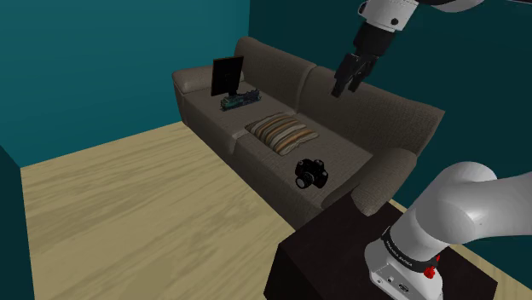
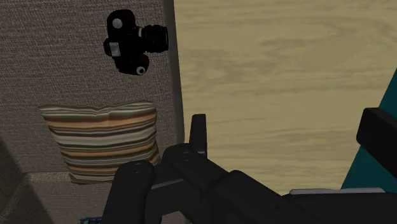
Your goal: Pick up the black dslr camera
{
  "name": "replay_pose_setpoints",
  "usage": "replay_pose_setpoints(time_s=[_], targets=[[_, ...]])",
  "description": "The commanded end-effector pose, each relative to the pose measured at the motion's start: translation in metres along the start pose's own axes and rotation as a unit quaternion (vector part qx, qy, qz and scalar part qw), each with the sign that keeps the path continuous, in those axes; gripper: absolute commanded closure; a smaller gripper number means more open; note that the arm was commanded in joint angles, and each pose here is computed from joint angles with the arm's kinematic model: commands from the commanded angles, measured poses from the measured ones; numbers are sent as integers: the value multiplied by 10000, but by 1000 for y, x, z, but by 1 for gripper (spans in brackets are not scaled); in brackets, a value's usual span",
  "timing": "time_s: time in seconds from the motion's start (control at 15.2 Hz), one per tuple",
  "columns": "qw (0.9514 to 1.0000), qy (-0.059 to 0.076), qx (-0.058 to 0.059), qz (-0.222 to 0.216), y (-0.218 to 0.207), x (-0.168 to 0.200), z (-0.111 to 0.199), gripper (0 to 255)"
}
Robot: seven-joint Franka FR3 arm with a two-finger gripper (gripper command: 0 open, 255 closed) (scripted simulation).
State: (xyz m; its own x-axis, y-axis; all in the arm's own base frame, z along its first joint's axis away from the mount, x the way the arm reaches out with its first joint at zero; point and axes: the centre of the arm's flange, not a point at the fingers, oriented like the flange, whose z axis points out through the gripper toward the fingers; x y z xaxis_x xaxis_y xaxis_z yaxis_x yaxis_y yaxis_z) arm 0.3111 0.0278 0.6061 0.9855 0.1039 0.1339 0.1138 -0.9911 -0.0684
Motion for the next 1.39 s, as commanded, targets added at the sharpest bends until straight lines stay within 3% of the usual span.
replay_pose_setpoints(time_s=[0.0, 0.33, 0.66, 0.99, 1.32], targets=[[10000, 0, 0, 0, 0, 0, 0, 0], [9947, -63, 28, 1030, 22, 25, 58, 0], [9787, -126, 55, 2049, 48, 45, 117, 0], [9523, -187, 82, 3045, 77, 58, 175, 0], [9157, -246, 107, 4010, 108, 64, 235, 0]])
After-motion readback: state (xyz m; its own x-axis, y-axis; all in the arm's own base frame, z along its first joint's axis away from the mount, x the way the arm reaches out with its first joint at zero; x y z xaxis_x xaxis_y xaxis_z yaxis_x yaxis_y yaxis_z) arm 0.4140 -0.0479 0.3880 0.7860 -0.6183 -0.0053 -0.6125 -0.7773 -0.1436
